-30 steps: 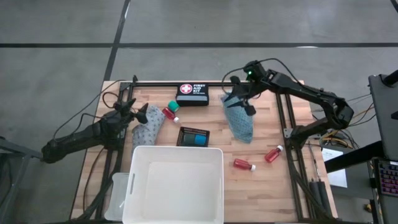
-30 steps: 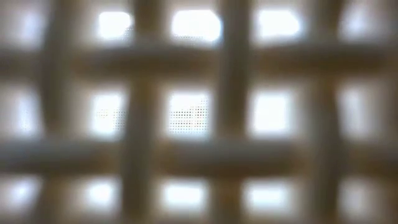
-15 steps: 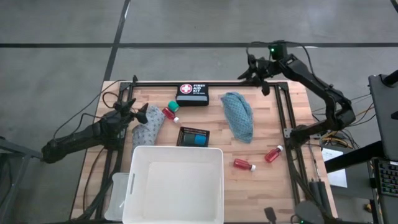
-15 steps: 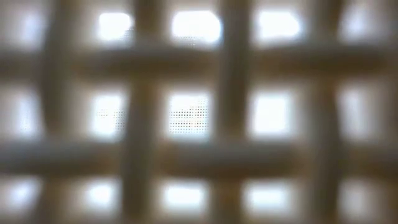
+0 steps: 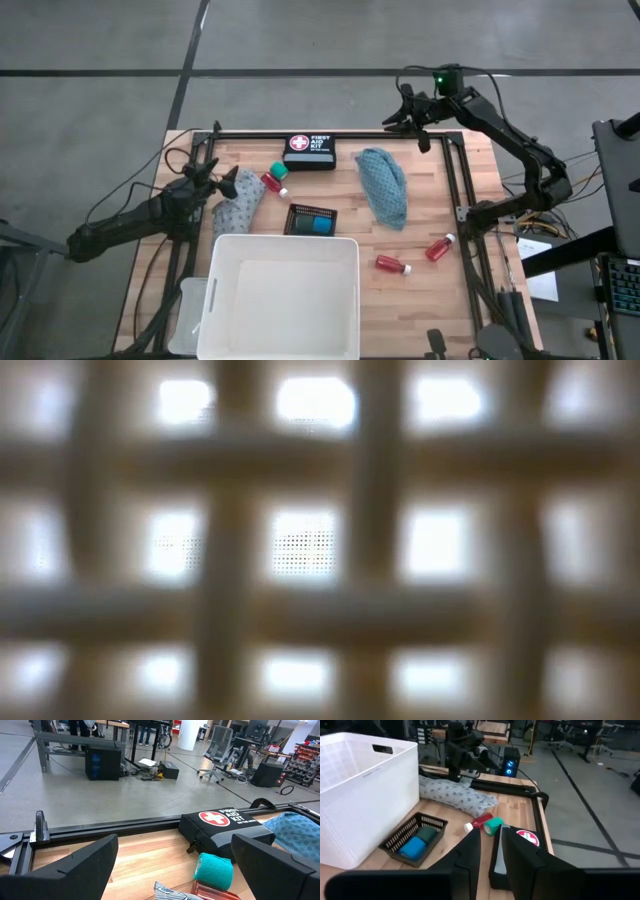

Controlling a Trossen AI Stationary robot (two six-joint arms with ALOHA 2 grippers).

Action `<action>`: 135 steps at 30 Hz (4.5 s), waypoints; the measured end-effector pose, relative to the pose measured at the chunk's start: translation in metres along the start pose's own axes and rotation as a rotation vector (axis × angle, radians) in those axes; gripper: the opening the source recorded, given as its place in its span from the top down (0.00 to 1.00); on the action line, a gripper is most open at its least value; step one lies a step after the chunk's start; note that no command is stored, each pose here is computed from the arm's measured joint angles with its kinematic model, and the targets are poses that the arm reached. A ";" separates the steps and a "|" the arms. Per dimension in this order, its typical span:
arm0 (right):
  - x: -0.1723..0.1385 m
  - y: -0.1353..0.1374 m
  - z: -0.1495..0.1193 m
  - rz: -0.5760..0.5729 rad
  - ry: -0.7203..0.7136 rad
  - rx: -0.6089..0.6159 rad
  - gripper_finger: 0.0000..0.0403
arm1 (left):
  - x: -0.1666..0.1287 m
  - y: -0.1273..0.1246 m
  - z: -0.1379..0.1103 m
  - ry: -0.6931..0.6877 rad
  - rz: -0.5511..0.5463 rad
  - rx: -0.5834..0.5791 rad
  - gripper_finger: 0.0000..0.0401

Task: Pick & Place Medicine items
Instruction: Put the green bandage into the black bin

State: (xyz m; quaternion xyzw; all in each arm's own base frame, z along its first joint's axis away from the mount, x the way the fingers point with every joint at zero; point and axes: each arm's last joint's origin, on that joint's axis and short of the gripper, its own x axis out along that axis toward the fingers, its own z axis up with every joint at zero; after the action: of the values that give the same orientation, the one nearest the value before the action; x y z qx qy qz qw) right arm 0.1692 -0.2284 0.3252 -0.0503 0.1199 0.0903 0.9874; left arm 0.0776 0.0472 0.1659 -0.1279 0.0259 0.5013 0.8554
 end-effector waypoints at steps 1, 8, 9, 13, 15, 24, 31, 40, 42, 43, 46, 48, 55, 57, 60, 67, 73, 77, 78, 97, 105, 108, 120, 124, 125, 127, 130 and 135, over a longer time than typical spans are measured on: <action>0.000 0.000 0.000 0.000 0.000 -0.005 0.82 | 0.000 0.000 0.000 0.000 0.000 0.000 0.02; 0.000 0.000 0.000 -0.001 0.001 -0.013 0.84 | 0.000 0.000 0.000 0.000 0.000 0.000 0.02; 0.000 0.000 0.000 -0.001 0.001 -0.013 0.84 | 0.000 0.000 0.000 0.000 0.000 0.000 0.02; 0.000 0.000 0.000 0.000 0.001 -0.013 0.83 | 0.000 0.000 0.000 0.000 0.000 0.000 0.02; 0.000 0.000 0.000 -0.001 0.001 -0.012 0.82 | 0.000 0.000 0.000 0.000 0.000 0.000 0.02; 0.000 0.000 0.000 -0.001 0.001 -0.012 0.79 | 0.000 0.000 0.000 0.000 0.000 0.000 0.02; 0.000 0.000 0.000 -0.001 0.001 -0.013 0.79 | -0.001 0.000 -0.001 0.025 -0.031 0.000 0.02; 0.000 0.000 0.000 0.000 0.002 -0.012 0.83 | -0.004 -0.010 0.001 0.152 -0.348 0.155 0.02; 0.000 0.000 0.000 0.000 0.002 -0.012 0.83 | -0.004 -0.011 0.003 0.174 -0.340 0.083 0.02; 0.000 0.000 0.000 0.000 0.002 -0.012 0.83 | -0.004 -0.011 0.003 0.195 -0.331 0.045 0.02; 0.000 0.000 0.000 0.000 0.002 -0.012 0.82 | -0.004 -0.011 0.003 0.273 -0.304 -0.021 0.02; 0.000 0.000 0.000 0.000 0.002 -0.012 0.82 | -0.005 -0.012 0.008 0.302 -0.311 -0.015 0.02; 0.000 0.000 -0.001 -0.001 0.002 -0.011 0.79 | -0.004 -0.022 0.036 0.300 -0.295 0.061 0.02; 0.000 0.000 -0.001 0.000 0.002 -0.011 0.78 | 0.000 -0.024 0.038 0.323 -0.277 0.052 0.02; 0.000 0.000 -0.001 0.000 0.002 -0.011 0.78 | 0.005 -0.027 0.040 0.366 -0.234 0.019 0.02; 0.000 0.000 -0.001 -0.001 0.002 -0.011 0.80 | 0.015 -0.029 0.048 0.491 -0.215 0.000 0.02; 0.000 0.000 -0.001 -0.001 0.002 -0.011 0.82 | 0.027 -0.027 0.053 0.580 -0.265 -0.065 0.02; 0.000 0.000 -0.001 -0.001 0.002 -0.011 0.83 | 0.039 -0.022 0.056 0.609 -0.363 -0.091 0.02; 0.000 0.000 -0.001 0.000 0.002 -0.011 0.83 | 0.042 -0.020 0.058 0.605 -0.391 -0.097 0.02; 0.000 0.000 -0.001 -0.001 0.002 -0.011 0.78 | 0.084 -0.013 0.071 0.642 -0.480 -0.139 0.02; 0.000 0.000 -0.001 0.000 0.002 -0.011 0.81 | 0.076 -0.022 0.069 0.734 -0.541 -0.091 0.03; 0.000 0.000 -0.001 0.000 0.002 -0.011 0.82 | 0.072 -0.033 0.066 0.747 -0.580 -0.028 0.06; 0.000 0.000 -0.001 0.000 0.002 -0.011 0.80 | 0.057 -0.076 0.062 0.660 -0.658 0.168 0.13; 0.000 0.000 -0.001 0.000 0.002 -0.011 0.79 | 0.059 -0.082 0.064 0.606 -0.681 0.170 0.13; 0.000 0.000 -0.001 -0.001 0.002 -0.011 0.79 | 0.061 -0.084 0.065 0.588 -0.689 0.169 0.13; 0.000 0.000 -0.001 0.000 0.002 -0.011 0.78 | 0.066 -0.088 0.064 0.565 -0.701 0.168 0.14; 0.000 0.000 -0.001 0.000 0.002 -0.011 0.78 | 0.077 -0.097 0.056 0.563 -0.713 0.171 0.14; 0.000 0.000 -0.001 0.000 0.002 -0.011 0.79 | 0.098 -0.113 0.035 0.614 -0.718 0.190 0.14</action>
State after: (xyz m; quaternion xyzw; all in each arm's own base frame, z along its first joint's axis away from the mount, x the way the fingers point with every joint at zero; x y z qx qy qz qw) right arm 0.1693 -0.2286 0.3247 -0.0561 0.1203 0.0908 0.9870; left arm 0.2208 0.0869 0.2047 -0.1920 0.2773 0.1084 0.9351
